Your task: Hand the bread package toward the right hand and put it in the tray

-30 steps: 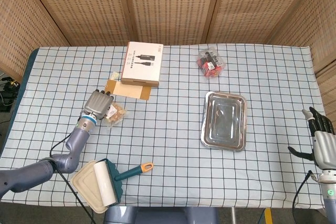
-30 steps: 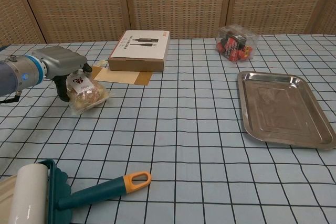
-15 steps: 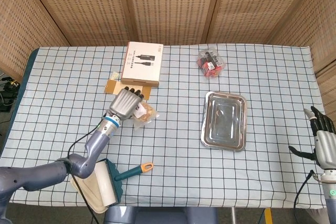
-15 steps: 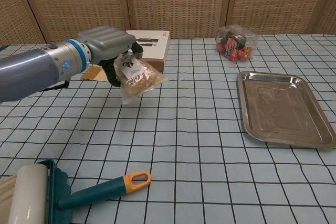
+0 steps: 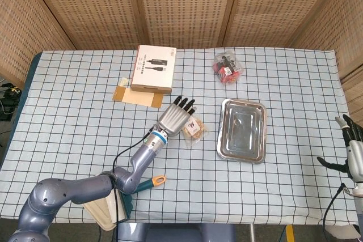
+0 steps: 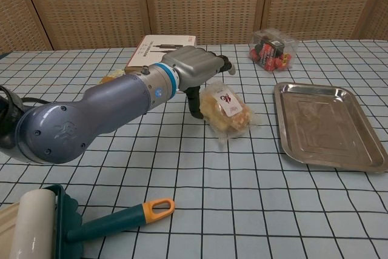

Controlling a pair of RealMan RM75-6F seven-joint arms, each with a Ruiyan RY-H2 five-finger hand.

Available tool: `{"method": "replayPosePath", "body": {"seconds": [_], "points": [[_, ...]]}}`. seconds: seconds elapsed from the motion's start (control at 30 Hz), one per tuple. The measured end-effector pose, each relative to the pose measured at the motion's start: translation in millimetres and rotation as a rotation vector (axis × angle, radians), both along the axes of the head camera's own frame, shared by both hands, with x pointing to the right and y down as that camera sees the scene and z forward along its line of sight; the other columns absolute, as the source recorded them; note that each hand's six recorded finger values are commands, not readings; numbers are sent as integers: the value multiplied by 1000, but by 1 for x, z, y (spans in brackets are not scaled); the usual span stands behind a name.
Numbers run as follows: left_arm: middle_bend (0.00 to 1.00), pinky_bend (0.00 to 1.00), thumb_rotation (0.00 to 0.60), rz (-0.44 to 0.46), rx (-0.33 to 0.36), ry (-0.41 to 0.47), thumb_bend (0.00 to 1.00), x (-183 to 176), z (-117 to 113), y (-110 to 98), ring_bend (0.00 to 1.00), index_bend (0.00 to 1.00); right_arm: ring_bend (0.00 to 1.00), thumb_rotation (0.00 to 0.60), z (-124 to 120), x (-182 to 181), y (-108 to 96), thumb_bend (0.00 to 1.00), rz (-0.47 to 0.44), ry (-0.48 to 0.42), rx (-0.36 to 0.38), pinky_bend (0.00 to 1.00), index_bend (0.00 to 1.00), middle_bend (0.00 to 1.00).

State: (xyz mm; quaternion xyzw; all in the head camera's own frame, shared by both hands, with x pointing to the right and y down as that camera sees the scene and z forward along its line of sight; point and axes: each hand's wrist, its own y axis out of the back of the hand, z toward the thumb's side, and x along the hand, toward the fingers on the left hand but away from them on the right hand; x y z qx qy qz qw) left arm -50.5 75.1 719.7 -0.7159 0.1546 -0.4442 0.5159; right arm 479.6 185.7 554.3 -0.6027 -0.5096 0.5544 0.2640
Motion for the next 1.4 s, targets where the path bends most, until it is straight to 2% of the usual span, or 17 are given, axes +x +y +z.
{"method": "replayPosePath", "body": {"seconds": [0.3, 0.47, 0.6, 0.7, 0.83, 0.97, 1.13, 1.4], "points": [[0, 0, 600, -75, -17, 36, 24, -33, -19, -7, 0, 0, 0, 600, 4, -5, 2, 111, -16, -1, -13, 0, 8, 0], [0, 0, 600, -169, -32, 59, 24, -85, -39, -3, 0, 0, 0, 600, 9, -11, 3, 111, -33, 2, -31, 0, 8, 0], [0, 0, 600, -288, -4, 47, 24, -148, -54, 6, 0, 0, 0, 600, 13, -17, 4, 110, -50, 1, -40, 0, 8, 0], [0, 0, 600, -392, 45, 32, 24, -201, -68, 17, 0, 0, 0, 600, 15, -22, 4, 111, -68, 0, -41, 0, 8, 0], [0, 0, 600, -535, 106, 32, 24, -273, -94, 46, 0, 0, 0, 600, 21, -29, 5, 111, -91, 7, -51, 0, 8, 0], [0, 0, 600, -600, 168, 15, 24, -323, -118, 77, 0, 0, 0, 600, 25, -40, 6, 111, -131, 13, -58, 0, 8, 0], [0, 0, 600, -655, 180, 20, 24, -357, -132, 105, 0, 0, 0, 600, 31, -67, 0, 111, -177, -37, -68, 0, 8, 0], [0, 0, 600, -679, 206, 86, 24, -373, -149, 108, 0, 0, 0, 600, 44, -133, -28, 111, -324, -60, -97, 0, 7, 0]]}}
